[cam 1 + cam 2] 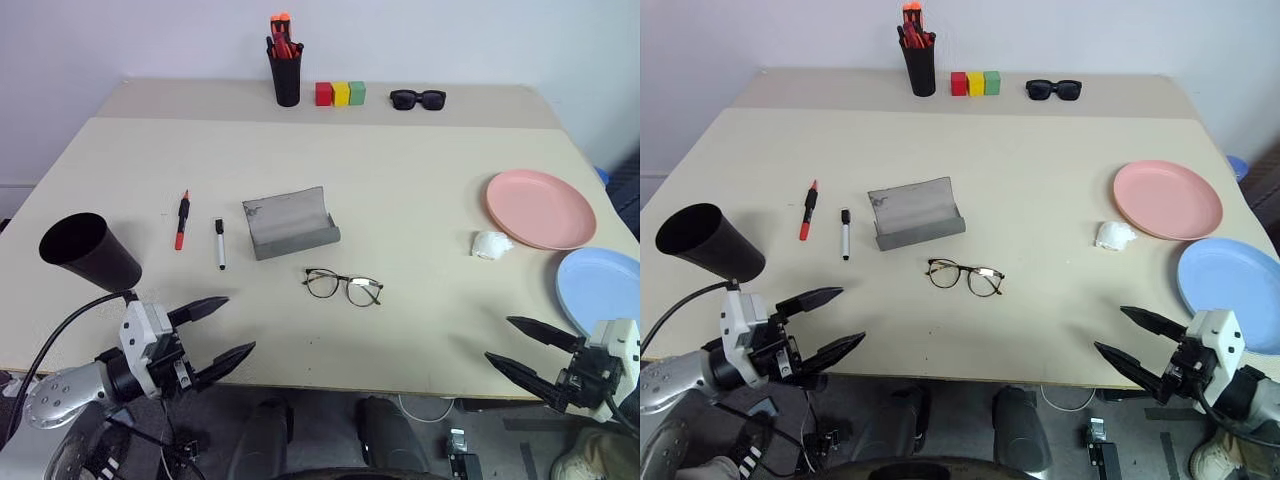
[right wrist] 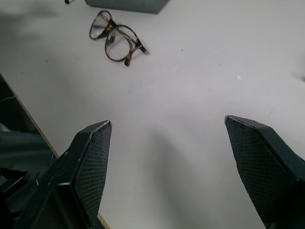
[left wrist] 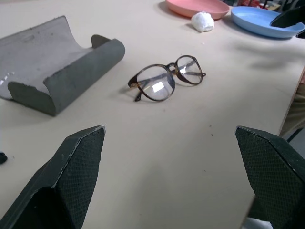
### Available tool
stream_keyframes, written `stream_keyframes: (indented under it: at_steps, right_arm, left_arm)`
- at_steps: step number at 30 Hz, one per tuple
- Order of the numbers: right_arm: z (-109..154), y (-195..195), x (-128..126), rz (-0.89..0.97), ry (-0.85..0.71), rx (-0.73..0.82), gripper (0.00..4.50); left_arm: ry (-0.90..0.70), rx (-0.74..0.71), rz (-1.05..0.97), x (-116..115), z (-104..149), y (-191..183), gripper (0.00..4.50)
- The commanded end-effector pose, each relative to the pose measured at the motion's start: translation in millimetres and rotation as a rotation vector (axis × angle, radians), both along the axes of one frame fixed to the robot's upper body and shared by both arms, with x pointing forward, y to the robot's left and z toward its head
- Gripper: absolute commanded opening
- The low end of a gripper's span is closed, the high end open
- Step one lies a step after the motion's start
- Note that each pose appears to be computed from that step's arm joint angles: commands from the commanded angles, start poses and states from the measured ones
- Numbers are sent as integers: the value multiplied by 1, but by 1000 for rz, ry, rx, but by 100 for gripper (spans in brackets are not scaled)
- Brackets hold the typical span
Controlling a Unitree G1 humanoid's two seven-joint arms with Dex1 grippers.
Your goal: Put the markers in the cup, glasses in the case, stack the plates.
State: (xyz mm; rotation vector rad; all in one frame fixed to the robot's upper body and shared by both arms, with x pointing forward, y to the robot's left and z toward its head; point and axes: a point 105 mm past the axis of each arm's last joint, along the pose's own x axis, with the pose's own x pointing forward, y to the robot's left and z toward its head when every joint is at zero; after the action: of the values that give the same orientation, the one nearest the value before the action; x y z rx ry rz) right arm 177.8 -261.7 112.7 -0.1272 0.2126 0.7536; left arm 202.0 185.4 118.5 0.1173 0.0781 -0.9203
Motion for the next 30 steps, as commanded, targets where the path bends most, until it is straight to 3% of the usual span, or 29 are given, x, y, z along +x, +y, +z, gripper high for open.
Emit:
stream_keyframes:
  at_steps: [1,7,19,25,30]
  right_arm:
    - [13,7,5,31,-50,2,386]
    - [14,16,14,43,-64,29,386]
    - [15,22,18,68,-69,48,386]
    - [16,30,34,114,-99,61,386]
    - [37,49,63,233,-170,93,386]
  left_arm:
    - [-34,23,2,-1,8,7,450]
    - [-31,33,27,-10,6,10,450]
    - [-33,21,84,-5,-2,8,450]
    - [-55,5,136,1,1,13,450]
    - [-77,-137,270,12,17,10,450]
